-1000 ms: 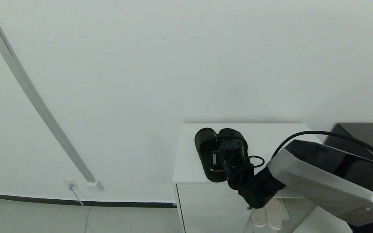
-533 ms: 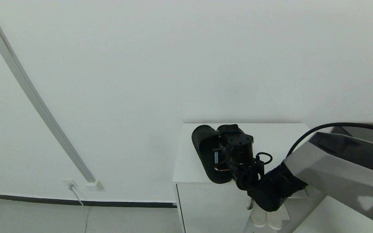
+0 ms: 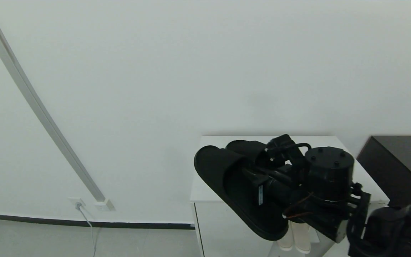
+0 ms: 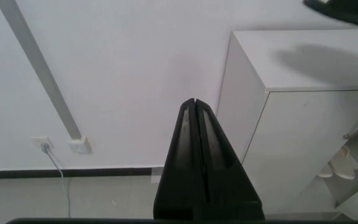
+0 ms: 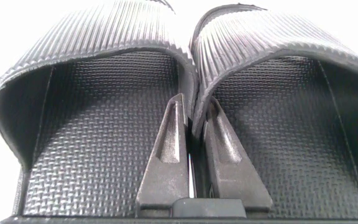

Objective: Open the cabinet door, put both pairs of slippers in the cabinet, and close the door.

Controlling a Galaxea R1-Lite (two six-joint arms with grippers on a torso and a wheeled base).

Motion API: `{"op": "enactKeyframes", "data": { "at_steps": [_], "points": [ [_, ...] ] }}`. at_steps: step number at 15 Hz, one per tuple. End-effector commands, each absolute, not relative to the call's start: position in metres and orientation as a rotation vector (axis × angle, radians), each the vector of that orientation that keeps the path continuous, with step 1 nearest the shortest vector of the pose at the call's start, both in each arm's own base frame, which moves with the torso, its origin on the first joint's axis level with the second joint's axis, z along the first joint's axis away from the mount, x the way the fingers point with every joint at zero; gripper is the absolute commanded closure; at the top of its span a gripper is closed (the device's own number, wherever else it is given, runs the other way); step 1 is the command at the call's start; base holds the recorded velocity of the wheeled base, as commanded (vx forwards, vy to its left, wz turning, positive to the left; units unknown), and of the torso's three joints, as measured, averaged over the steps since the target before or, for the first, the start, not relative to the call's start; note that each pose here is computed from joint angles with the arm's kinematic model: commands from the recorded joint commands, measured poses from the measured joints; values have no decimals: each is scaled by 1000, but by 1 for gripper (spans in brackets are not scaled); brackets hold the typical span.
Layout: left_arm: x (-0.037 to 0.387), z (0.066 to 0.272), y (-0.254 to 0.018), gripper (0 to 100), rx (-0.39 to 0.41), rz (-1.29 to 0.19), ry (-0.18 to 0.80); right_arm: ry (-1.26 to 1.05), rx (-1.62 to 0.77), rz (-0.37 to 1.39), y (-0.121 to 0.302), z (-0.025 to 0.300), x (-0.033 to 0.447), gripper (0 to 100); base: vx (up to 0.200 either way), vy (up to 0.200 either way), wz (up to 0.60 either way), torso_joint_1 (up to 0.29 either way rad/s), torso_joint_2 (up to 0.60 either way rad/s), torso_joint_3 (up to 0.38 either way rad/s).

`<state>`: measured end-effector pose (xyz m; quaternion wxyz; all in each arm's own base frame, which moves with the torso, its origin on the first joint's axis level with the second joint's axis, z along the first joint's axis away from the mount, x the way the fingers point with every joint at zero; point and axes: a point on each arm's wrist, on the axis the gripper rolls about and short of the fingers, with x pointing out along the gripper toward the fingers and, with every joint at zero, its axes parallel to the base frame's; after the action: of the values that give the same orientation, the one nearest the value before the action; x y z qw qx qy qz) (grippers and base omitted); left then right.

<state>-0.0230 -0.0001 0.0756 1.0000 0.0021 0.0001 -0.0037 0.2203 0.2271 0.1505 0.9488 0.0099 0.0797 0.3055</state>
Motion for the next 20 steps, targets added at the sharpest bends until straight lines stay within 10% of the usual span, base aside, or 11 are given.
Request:
{"op": "enactKeyframes", "data": {
  "at_steps": [1, 11, 20],
  "points": [
    [-23, 76, 0, 100, 5, -8, 2, 87, 6, 654, 208, 173, 198, 100, 0, 0, 0, 0, 0, 0],
    [-23, 76, 0, 100, 3, -8, 2, -10, -169, 649, 193, 183, 188, 100, 0, 0, 0, 0, 0, 0],
    [-23, 76, 0, 100, 3, -8, 2, -3, -173, 648, 193, 181, 189, 100, -200, 0, 0, 1, 3, 4]
  ]
}}
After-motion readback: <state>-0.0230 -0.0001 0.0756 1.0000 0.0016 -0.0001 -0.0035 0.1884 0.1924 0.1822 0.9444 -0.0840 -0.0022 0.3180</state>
